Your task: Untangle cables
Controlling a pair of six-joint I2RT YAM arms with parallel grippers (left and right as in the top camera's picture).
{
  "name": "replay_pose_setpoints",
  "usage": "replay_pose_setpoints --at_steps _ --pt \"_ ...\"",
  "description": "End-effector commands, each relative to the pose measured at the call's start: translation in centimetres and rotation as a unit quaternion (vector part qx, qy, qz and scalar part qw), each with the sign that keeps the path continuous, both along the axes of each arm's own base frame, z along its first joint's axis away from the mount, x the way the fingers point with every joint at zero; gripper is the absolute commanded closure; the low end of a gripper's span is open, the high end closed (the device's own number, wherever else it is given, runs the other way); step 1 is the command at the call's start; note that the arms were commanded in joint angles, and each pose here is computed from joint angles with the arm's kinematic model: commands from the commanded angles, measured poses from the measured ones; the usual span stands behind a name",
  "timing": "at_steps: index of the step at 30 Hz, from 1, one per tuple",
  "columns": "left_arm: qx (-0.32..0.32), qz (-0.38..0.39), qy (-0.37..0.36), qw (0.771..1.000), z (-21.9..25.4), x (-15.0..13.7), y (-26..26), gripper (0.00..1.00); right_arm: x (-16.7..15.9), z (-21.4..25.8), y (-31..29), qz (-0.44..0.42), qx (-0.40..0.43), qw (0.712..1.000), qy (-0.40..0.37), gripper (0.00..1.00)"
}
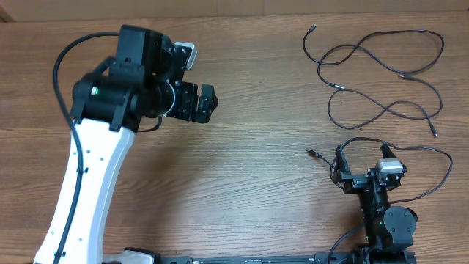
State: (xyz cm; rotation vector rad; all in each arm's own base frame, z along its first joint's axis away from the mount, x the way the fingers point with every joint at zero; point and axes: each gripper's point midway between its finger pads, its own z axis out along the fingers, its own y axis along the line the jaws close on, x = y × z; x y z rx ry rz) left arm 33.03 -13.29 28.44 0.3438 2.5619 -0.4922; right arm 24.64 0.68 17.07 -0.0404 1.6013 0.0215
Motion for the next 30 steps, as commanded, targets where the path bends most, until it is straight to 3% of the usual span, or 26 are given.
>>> replay_pose_setpoints --at_steps 1,16,30 --pt "-0.005 0.011 -0.029 0.999 0.6 -1.4 0.7 0.0 0.0 -0.1 0.0 -0.003 0.001 1.0 -0.004 0.0" --pt "0.006 0.081 -0.038 0.996 -5.8 -7.2 6.0 0.0 0.0 -0.1 0.0 -0.003 0.001 1.0 -0.004 0.0" --pt "-0.008 0.08 -0.167 0.983 -7.9 -7.4 6.5 0.01 0.0 -0.1 0.0 -0.003 0.001 1.0 -0.004 0.0"
